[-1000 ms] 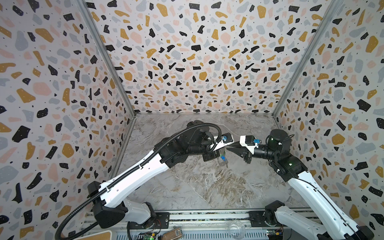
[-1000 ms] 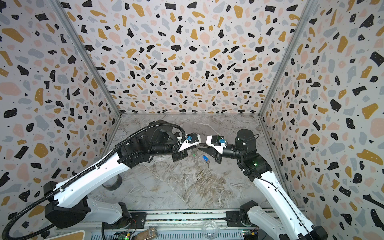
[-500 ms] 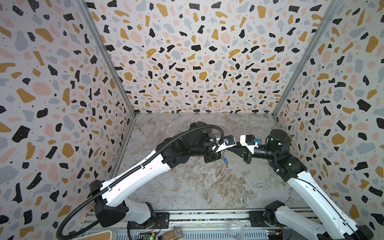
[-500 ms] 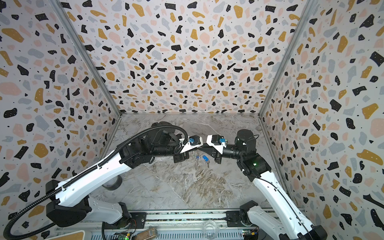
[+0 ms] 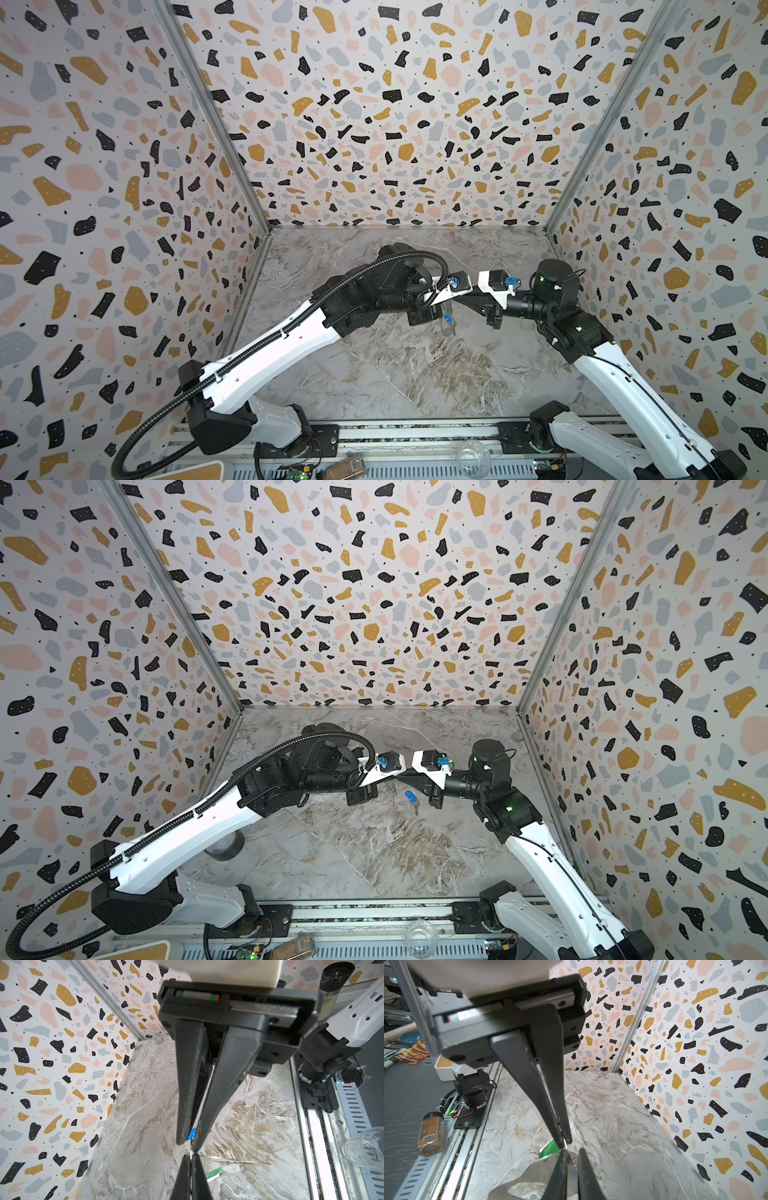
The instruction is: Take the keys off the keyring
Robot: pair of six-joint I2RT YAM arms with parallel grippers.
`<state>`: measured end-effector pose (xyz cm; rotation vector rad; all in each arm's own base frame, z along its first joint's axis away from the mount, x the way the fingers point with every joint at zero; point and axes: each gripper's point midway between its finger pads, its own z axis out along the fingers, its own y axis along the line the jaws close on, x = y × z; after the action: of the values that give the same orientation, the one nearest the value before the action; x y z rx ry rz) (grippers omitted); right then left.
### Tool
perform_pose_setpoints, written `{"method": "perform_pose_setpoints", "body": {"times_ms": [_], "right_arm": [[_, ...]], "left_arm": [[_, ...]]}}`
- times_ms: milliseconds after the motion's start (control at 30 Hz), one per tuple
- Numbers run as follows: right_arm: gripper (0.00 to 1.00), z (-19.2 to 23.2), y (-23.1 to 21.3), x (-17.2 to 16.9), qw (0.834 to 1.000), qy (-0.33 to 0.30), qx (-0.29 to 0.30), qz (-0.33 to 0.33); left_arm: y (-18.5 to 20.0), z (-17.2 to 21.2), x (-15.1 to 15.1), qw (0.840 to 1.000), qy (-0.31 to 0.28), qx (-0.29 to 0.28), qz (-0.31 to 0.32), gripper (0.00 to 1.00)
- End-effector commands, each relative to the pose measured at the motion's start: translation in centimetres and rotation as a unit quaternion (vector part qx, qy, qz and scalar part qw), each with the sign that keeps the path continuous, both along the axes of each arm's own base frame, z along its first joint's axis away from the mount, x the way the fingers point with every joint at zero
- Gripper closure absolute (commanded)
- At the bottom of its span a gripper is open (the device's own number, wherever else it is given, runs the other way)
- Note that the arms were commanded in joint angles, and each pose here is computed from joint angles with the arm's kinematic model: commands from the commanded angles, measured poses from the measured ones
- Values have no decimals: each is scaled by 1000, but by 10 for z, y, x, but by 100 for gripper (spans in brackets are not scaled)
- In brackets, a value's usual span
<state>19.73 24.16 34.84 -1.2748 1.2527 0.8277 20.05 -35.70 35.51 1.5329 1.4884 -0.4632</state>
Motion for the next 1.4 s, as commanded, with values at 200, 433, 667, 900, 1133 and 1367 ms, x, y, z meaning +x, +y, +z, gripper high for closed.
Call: {"method": "perform_pose_setpoints", "body": {"times_ms": [200, 433, 667, 900, 1133, 1367], "right_arm": [[94, 4, 1, -6, 1000, -3, 10, 17], [100, 3, 1, -10, 999, -5, 22, 24], [100, 17, 1, -19, 995, -7, 95, 44], [100, 32, -1, -28, 986, -31, 151, 64], [100, 39, 0, -33, 980, -34, 180, 83], [100, 41, 3, -34, 979, -31, 183, 89]], "left_arm": [[-4, 20, -7, 999, -15, -35, -17, 100], [13, 36, 8, 996, -61, -60, 40, 64], [47, 79, 6, 974, -77, -204, 64, 59], [42, 69, -7, 964, -44, -259, 38, 60], [32, 63, -17, 959, -19, -283, 0, 64], [27, 53, -23, 959, 3, -283, -20, 66]]}}
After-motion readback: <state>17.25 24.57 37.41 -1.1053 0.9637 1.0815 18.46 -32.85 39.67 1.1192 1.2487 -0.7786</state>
